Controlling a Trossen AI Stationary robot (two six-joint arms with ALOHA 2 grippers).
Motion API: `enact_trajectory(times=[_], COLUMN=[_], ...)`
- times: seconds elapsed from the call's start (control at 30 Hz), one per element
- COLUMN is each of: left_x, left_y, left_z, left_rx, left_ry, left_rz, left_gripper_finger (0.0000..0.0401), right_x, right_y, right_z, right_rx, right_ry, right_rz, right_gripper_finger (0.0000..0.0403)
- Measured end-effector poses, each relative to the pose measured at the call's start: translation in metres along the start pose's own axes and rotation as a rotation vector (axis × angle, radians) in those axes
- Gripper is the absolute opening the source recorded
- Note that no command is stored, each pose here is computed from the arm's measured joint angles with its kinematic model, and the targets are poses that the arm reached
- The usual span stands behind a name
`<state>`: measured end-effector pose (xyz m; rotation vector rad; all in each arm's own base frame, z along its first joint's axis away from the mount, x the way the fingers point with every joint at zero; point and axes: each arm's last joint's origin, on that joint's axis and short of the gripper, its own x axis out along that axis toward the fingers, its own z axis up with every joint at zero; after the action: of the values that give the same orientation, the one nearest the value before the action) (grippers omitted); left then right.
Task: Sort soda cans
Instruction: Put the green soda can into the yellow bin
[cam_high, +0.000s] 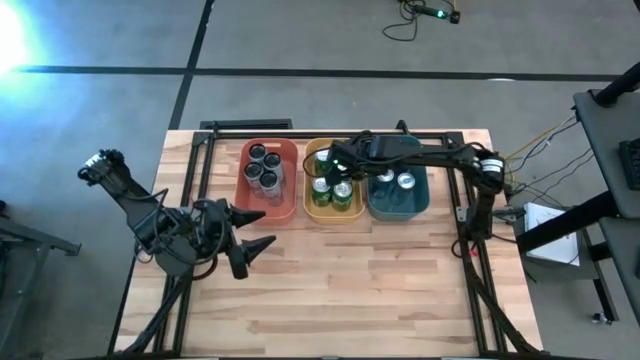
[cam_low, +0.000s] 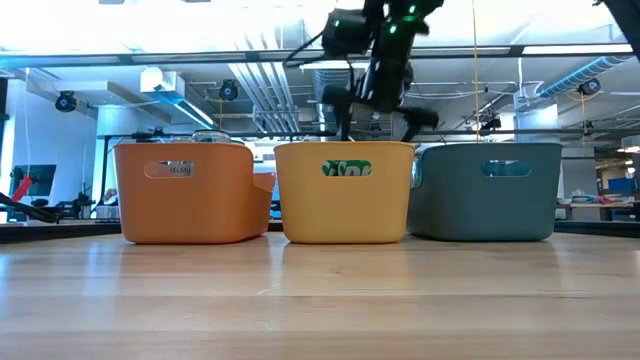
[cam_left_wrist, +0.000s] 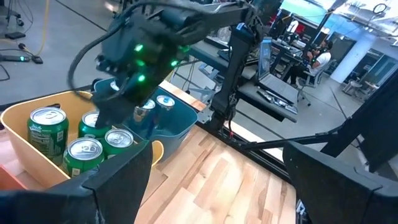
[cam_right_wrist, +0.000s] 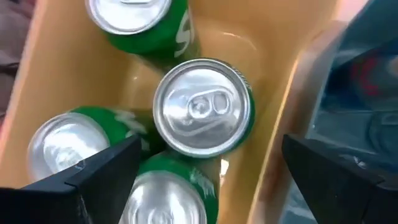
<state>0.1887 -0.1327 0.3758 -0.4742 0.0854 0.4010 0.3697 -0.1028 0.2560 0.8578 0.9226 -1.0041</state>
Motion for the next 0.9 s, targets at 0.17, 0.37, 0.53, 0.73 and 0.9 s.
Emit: enact_trajectory(times=[0.17,0.37,0.53,0.73,0.9], left_x=[0.001,-0.002,-0.002,-0.001,-0.001], left_y=[-0.001,-0.002,-0.002,-0.002,-0.003], left_z=[-0.002,-0.003,-0.005,-0.005,-0.005], left_rx=[-0.002,-0.021,-0.011,-0.007,-0.007], left_ry=[0.003,0.027,0.039,0.039,0.053], left_rz=[0.002,-0.024,-0.029,-0.029,-0.043], left_gripper_finger=[0.0345,0.0345,0.0345,0.0345,0.0345], right_x=[0.025,0.032,0.033,0.033,0.032], right_y=[0.008,0.009,0.008,0.008,0.009], right_z=[-0.005,-0.006,-0.005,-0.007,-0.007], right_rx=[0.027,0.091,0.112,0.111,0.098], right_ry=[0.081,0.076,0.088,0.123,0.16], right_rz=[0.008,-0.023,-0.019,-0.003,0.02], right_gripper_finger=[0.0384,0.0358,0.029,0.0188,0.0115])
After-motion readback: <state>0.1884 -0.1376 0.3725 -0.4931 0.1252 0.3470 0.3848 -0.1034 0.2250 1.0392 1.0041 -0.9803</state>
